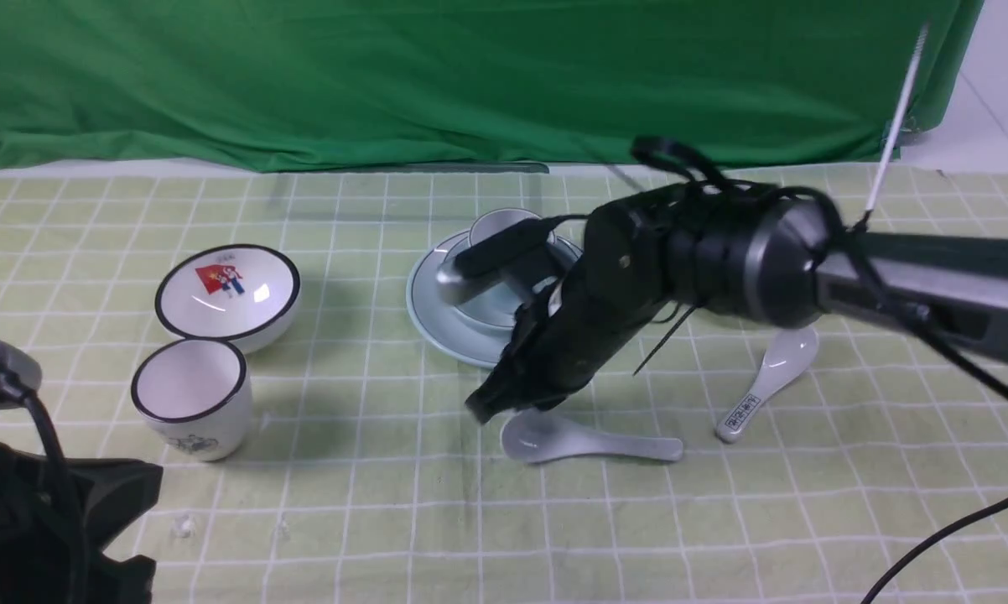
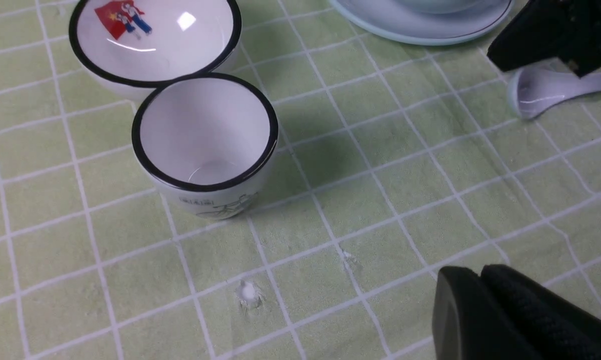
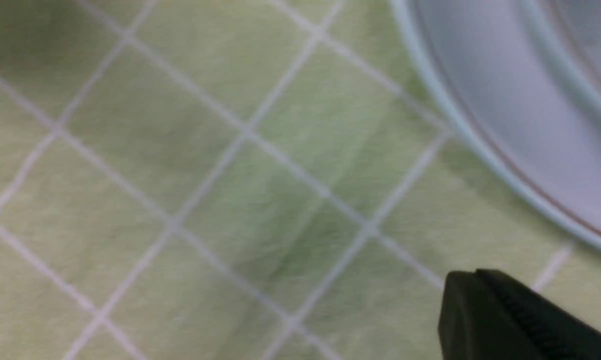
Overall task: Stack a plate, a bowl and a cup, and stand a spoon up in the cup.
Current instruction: Use the right arm to grab a blue soup spoon
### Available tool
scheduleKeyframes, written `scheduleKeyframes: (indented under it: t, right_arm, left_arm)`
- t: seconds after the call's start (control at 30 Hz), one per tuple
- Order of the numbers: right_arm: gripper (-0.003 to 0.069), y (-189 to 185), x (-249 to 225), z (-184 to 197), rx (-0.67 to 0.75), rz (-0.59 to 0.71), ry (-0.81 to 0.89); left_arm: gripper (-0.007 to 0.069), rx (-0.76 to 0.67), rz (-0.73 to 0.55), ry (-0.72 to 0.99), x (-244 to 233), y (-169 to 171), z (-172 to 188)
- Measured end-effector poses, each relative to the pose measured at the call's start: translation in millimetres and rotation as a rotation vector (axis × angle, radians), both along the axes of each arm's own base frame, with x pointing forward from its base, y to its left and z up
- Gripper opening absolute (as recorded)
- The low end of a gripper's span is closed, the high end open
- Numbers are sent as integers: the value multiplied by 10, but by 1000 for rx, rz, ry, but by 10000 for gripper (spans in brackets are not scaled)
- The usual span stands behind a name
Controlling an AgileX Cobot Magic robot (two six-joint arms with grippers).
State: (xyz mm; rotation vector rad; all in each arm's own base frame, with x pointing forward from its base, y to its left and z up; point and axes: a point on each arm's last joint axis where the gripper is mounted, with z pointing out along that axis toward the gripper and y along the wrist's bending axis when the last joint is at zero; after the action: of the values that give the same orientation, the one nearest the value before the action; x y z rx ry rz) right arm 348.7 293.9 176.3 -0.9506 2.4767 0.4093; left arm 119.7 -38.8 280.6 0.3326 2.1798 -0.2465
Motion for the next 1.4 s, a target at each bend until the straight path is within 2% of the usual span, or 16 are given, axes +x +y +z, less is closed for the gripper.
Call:
scheduleKeyframes:
  t: [0.17,0.27,0.37,0.47,0.5,0.53,0.57,0.63,0.7,0.77,0.8,0.9,1.1,1.23,1.4]
  right_arm:
    - [13,171,-239,26,-38,89,61]
    - [13,141,-291,153,-54,109,79]
    - [34,-5,-358,453,-72,84,106]
    - [107,-225,-370,632,-117,49,158]
    - [154,-357,-357,644,-142,28,195]
    - [171,-379,-359,640,-153,21,213]
    - [225,-490,-338,603,-176,-2,247]
    - [262,-649,-308,501,-206,-37,292]
    - [229,-759,-281,375,-211,-71,299]
    - [146,-807,-272,292,-207,-89,293]
    - [74,-816,-265,249,-198,-98,277]
    - [19,-824,-263,163,-192,-106,263]
    - [10,-794,-193,-90,-210,-91,257]
    - [10,-805,-47,-138,-234,-88,105]
    - [44,-860,143,-75,-204,-213,-5]
  left_arm:
    - [-8,-4,0,1,0,-2,0]
    - [-8,-13,1,3,-1,-6,1]
    - [-8,-29,2,7,-3,-14,3]
    - [-8,-33,2,8,-4,-16,4]
    - [-8,-36,2,9,-4,-18,4]
    - [-8,-38,2,9,-4,-19,4]
    - [-8,-46,3,11,-5,-22,5]
    - [-8,-59,4,14,-6,-29,7]
    - [-8,-74,4,17,-8,-36,9]
    - [-8,-76,3,18,-8,-38,10]
    - [-8,-76,3,17,-8,-38,10]
    - [-8,-76,2,17,-9,-38,10]
    - [-8,-76,2,17,-9,-38,10]
    - [-8,-76,2,17,-9,-38,10]
    - [-8,-74,1,7,-3,-38,16]
